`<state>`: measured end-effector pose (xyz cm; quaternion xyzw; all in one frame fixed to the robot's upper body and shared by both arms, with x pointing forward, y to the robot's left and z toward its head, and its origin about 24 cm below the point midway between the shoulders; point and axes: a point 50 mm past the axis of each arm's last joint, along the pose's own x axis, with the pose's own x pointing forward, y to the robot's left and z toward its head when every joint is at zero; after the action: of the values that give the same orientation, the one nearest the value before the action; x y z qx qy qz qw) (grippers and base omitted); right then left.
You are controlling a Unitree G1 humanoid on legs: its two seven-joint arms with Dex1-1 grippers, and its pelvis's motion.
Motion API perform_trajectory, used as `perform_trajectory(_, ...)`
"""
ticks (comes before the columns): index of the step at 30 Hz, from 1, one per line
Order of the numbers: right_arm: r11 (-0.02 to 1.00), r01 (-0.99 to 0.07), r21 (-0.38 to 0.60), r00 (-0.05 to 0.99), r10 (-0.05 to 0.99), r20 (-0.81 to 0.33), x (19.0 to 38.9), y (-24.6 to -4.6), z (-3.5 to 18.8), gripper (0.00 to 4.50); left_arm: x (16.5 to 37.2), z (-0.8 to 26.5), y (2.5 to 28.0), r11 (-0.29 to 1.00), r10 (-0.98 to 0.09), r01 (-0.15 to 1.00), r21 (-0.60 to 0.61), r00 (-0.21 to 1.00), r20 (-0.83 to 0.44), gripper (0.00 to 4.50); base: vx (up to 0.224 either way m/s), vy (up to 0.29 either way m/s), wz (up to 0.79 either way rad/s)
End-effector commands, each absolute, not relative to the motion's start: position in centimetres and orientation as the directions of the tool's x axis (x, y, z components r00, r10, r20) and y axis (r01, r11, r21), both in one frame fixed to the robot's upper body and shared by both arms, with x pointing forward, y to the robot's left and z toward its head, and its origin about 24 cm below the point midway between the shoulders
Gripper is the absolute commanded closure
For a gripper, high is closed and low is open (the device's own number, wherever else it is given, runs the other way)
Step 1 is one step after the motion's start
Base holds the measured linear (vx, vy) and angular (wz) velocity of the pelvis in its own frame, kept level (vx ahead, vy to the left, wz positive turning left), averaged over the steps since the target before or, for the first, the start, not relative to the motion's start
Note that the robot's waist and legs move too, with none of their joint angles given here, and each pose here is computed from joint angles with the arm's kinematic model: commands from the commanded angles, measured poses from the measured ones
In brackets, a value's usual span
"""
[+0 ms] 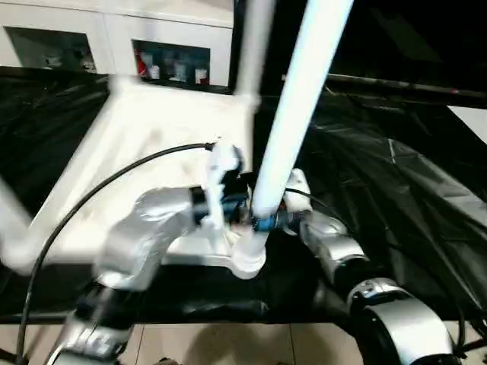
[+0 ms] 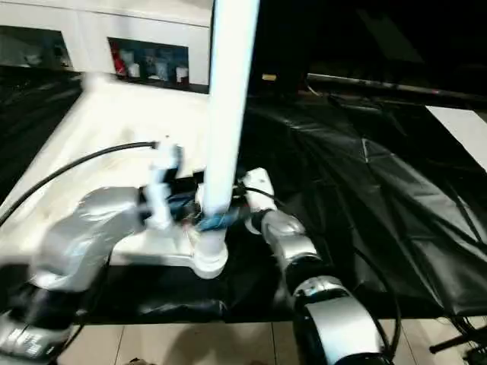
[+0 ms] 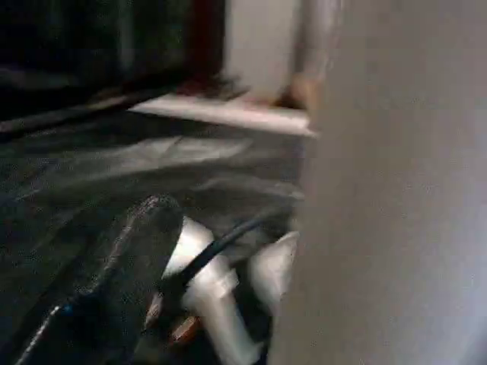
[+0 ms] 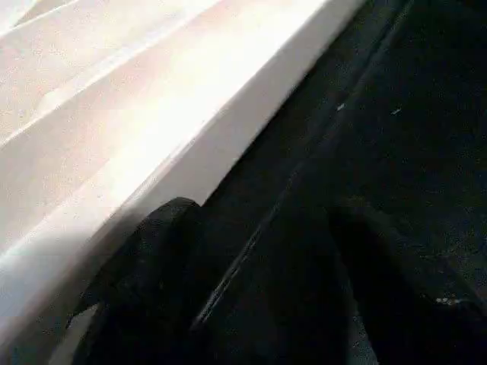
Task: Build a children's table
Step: Rotate table base
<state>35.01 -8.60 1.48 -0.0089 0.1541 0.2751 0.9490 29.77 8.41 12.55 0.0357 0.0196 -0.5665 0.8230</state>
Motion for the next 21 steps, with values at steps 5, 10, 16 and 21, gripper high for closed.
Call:
perform_trajectory(5,0.873,-0.485,0.057,0.838,0.482,-0.258,35.8,-11.4,2.5,1.42,28.7,10.6,11.6,0.346,-0.909,0.937,0.04,0.346,-0.232,0.02,0.0,0.0,0.0)
perform_trajectory(10,0.831,-0.556,0.019,0.801,0.542,-0.254,35.4,-12.9,2.8,1.42,27.0,9.6,12.9,0.281,-0.912,0.96,0.01,0.27,-0.309,0.02,0.0,0.0,0.0)
perform_trajectory(16,0.693,-0.719,-0.058,0.675,0.675,-0.299,34.3,-15.0,3.5,1.42,27.5,8.2,13.9,0.292,-0.876,0.955,0.052,0.289,-0.387,0.38,0.0,0.0,0.0)
perform_trajectory(21,0.59,-0.799,-0.116,0.589,0.729,-0.349,33.4,-16.7,4.5,1.42,28.6,7.7,13.5,0.33,-0.848,0.941,0.069,0.328,-0.416,0.83,0.0,0.0,0.0)
